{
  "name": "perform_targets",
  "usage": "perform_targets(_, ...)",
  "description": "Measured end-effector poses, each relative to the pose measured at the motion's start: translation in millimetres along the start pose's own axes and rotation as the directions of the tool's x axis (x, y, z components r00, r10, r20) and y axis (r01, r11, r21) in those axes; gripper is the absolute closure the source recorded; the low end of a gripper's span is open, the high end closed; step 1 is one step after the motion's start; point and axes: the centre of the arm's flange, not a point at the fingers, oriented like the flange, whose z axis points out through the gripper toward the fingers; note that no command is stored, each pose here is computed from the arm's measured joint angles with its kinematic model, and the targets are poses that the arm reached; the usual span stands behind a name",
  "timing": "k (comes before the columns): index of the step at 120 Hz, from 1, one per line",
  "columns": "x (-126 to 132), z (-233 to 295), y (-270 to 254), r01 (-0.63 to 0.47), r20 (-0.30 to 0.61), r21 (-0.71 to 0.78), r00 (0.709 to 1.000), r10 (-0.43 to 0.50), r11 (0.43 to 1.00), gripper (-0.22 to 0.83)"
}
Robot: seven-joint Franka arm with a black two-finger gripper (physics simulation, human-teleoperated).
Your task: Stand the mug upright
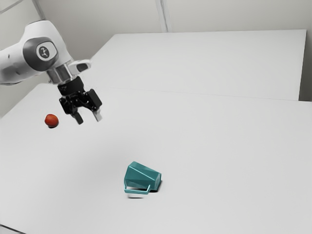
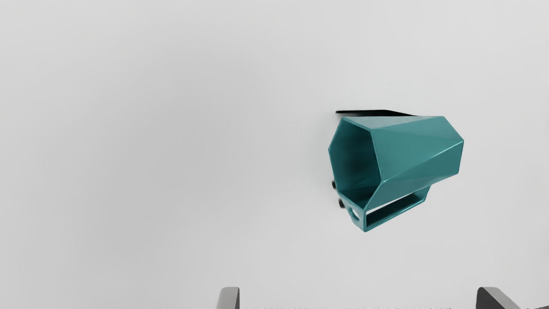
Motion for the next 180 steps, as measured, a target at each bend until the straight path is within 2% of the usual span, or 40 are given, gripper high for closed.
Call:
perform_targets(21, -24.3, 48.2, -33.1, 0.081, 0.007, -0.226, 0.997, -0.081, 0.971, 0.0)
perform_targets(39, -35.4, 89.8, -39.4, 0.096, 0.024, -0.317, 0.995, -0.093, 0.943, 0.0)
perform_targets(96, -34.1, 173.3, -37.2, 0.042, -0.029, -0.399, 0.998, -0.058, 0.916, 0.0)
perform_targets(180, -3.5, 224.5, -1.3, -0.135, -0.166, -0.448, 0.984, 0.066, 0.884, 0.0)
